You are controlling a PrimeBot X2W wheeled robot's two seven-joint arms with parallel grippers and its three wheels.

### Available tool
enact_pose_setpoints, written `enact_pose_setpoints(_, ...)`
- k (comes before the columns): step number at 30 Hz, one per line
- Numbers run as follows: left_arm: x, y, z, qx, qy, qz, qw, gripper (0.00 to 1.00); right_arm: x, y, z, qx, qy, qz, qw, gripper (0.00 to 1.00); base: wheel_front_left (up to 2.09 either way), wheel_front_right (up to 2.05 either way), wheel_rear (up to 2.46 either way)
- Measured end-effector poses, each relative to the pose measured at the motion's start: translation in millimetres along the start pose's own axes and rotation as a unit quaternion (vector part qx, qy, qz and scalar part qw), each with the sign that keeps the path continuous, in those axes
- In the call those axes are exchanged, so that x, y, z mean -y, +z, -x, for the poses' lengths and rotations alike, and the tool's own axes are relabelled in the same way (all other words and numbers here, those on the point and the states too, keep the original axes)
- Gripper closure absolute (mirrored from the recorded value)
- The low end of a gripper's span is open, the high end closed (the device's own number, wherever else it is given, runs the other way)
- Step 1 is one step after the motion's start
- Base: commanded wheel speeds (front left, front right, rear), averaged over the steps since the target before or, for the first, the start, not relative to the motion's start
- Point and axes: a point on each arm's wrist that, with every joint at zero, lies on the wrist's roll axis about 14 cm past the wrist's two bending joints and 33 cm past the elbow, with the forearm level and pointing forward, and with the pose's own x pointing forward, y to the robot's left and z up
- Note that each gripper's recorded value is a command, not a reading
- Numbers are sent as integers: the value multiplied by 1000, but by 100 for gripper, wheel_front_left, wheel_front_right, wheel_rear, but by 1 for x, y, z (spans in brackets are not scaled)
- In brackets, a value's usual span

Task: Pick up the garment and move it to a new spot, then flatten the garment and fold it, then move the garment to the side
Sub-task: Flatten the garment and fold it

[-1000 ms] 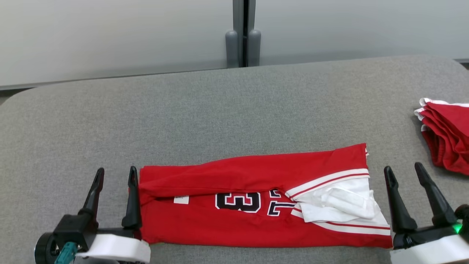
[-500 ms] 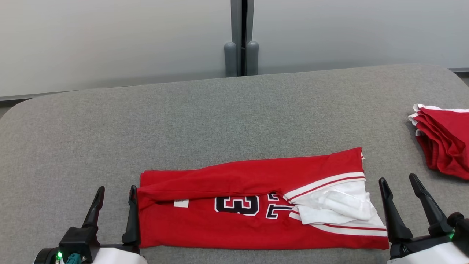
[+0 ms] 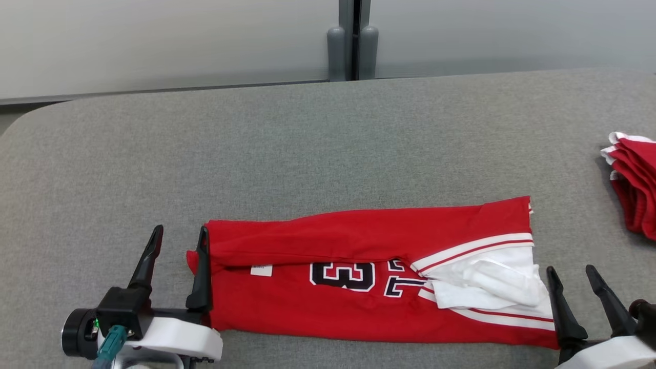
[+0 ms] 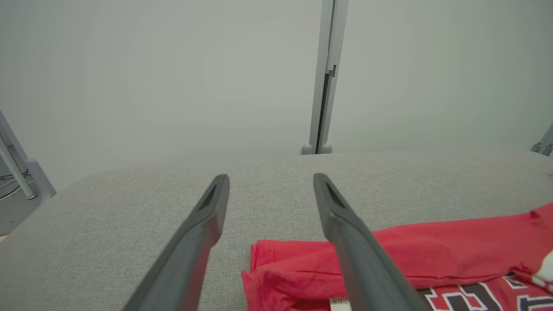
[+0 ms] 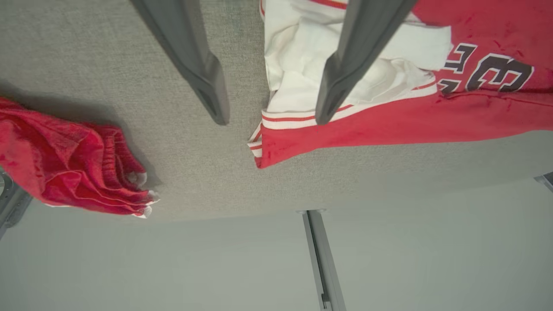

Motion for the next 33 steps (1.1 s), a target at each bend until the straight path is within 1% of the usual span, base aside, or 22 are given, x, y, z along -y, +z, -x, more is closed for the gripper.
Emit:
enact_pose_setpoints(4, -2, -7, -8, -8, 4, 4, 1000, 0, -2, -38, -16, -58, 5, -16, 998, 0, 0, 0, 0)
enact_pose_setpoints(8, -7, -16, -13, -17, 12, 7, 1000, 0, -6, -75, -28, -116, 8, -40, 992, 0, 0, 0, 0)
enact_pose_setpoints(11, -10, -20, -14, -20, 17, 5, 1000, 0, -13, -95, -32, -151, 15, -56, 987, 0, 0, 0, 0)
enact_pose_setpoints(13, -10, -22, -14, -23, 18, 7, 1000, 0, -18, -102, -34, -170, 20, -77, 982, 0, 0, 0, 0)
enact_pose_setpoints(14, -10, -22, -14, -23, 19, 6, 1000, 0, -20, -104, -34, -178, 26, -70, 981, 50, 0, 0, 0)
enact_pose_setpoints(16, -11, -21, -15, -21, 18, 6, 1000, 0, -23, -107, -34, -188, 32, -76, 979, 100, 0, 0, 0)
enact_pose_setpoints(19, -10, -20, -17, -18, 17, 4, 1000, 0, -30, -107, -34, -189, 44, -82, 978, 100, 0, 0, 0)
enact_pose_setpoints(22, -8, -19, -19, -15, 14, 6, 1000, 0, -25, -100, -34, -169, 38, -84, 981, 100, 0, 0, 0)
enact_pose_setpoints(26, -7, -17, -20, -12, 12, 9, 1000, 0, -7, -91, -34, -145, 19, -76, 986, 100, 0, 0, 0)
enact_pose_setpoints(27, -7, -17, -20, -12, 12, 9, 1000, 0, -7, -91, -34, -145, 19, -76, 986, 100, 0, 0, 0)
enact_pose_setpoints(28, -6, -16, -20, -10, 12, 10, 1000, 0, 11, -86, -32, -138, 2, -66, 988, 100, 0, 0, 0)
enact_pose_setpoints(33, -6, -12, -20, -4, 13, 9, 1000, 0, 50, -78, -23, -128, -39, -43, 990, 100, 0, 0, 0)
